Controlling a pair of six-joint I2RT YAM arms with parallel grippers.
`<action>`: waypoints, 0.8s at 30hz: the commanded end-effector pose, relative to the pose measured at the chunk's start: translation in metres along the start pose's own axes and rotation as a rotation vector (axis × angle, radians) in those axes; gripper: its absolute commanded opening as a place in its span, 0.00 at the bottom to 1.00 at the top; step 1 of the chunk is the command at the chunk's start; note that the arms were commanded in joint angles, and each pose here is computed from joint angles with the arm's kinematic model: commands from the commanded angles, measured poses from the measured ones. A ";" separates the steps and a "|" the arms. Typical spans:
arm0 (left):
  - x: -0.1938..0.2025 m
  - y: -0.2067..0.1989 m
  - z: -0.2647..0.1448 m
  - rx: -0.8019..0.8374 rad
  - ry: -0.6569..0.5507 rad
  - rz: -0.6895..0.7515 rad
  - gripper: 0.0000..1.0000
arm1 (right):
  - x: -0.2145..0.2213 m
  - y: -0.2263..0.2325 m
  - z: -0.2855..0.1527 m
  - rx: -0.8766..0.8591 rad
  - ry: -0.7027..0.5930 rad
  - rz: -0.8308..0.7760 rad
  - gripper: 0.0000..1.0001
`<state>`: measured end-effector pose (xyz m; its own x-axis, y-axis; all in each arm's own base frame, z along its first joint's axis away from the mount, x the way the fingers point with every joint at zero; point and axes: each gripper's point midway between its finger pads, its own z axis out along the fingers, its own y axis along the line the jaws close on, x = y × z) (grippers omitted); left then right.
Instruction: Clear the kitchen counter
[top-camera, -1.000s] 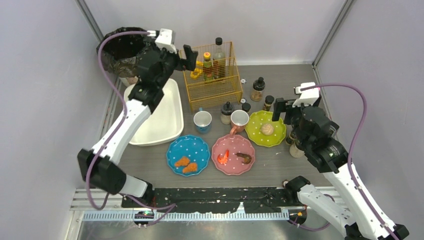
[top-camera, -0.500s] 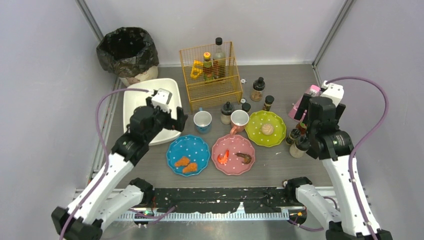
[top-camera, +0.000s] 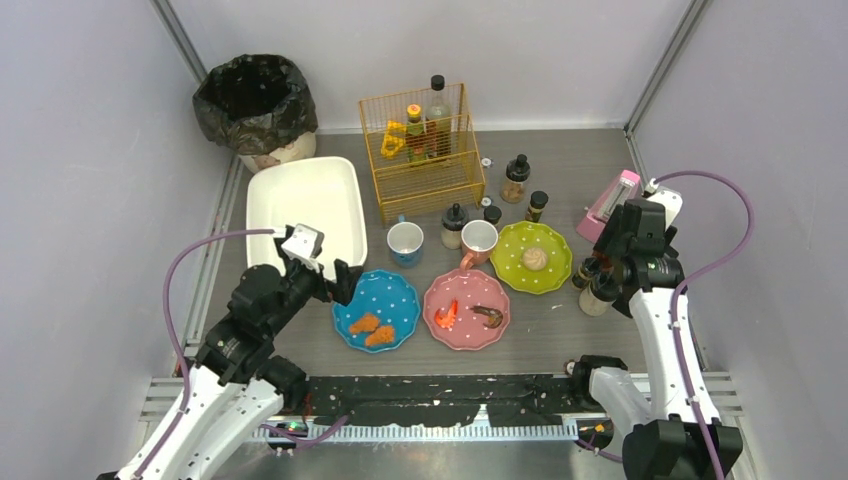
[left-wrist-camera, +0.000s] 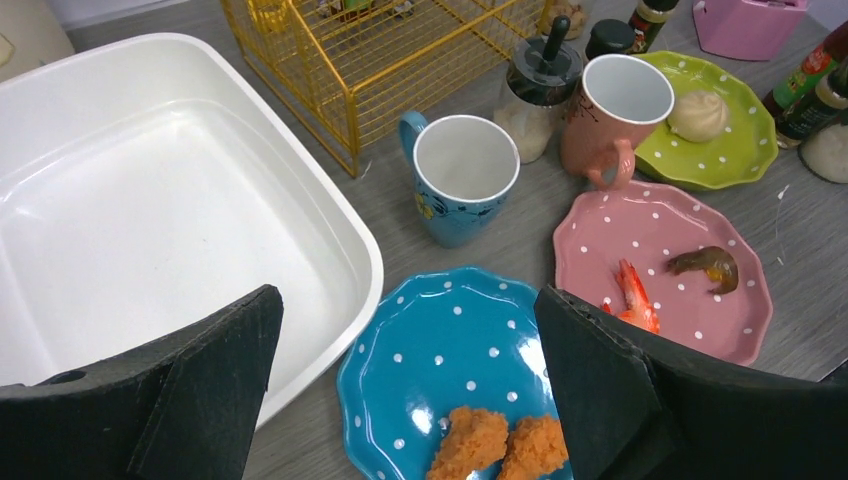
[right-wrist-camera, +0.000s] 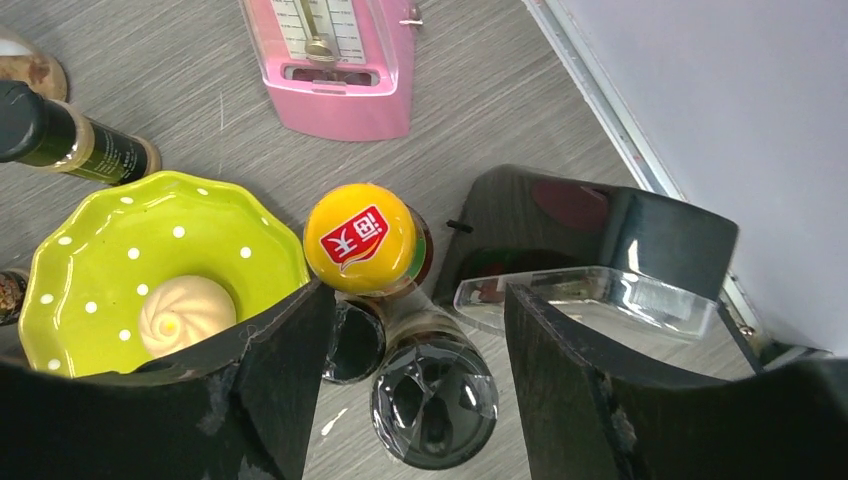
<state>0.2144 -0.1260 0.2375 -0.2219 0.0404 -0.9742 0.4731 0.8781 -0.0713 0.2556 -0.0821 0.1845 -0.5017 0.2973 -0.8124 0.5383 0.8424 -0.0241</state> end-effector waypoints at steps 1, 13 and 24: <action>0.001 -0.004 -0.004 0.020 -0.003 0.008 1.00 | -0.027 0.016 0.006 -0.103 -0.109 0.022 0.68; -0.002 -0.016 0.016 0.071 0.044 -0.013 1.00 | -0.040 0.018 0.011 -0.109 -0.107 0.013 0.54; -0.016 -0.039 0.032 0.196 0.047 -0.006 0.99 | -0.059 0.009 -0.004 -0.076 -0.162 0.014 0.09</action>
<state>0.2237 -0.1579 0.2078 -0.3594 0.1186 -0.9256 0.5567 0.8233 -0.1107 0.2805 -0.0812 0.1841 -0.4914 0.2717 -0.8275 0.4676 0.8839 0.0125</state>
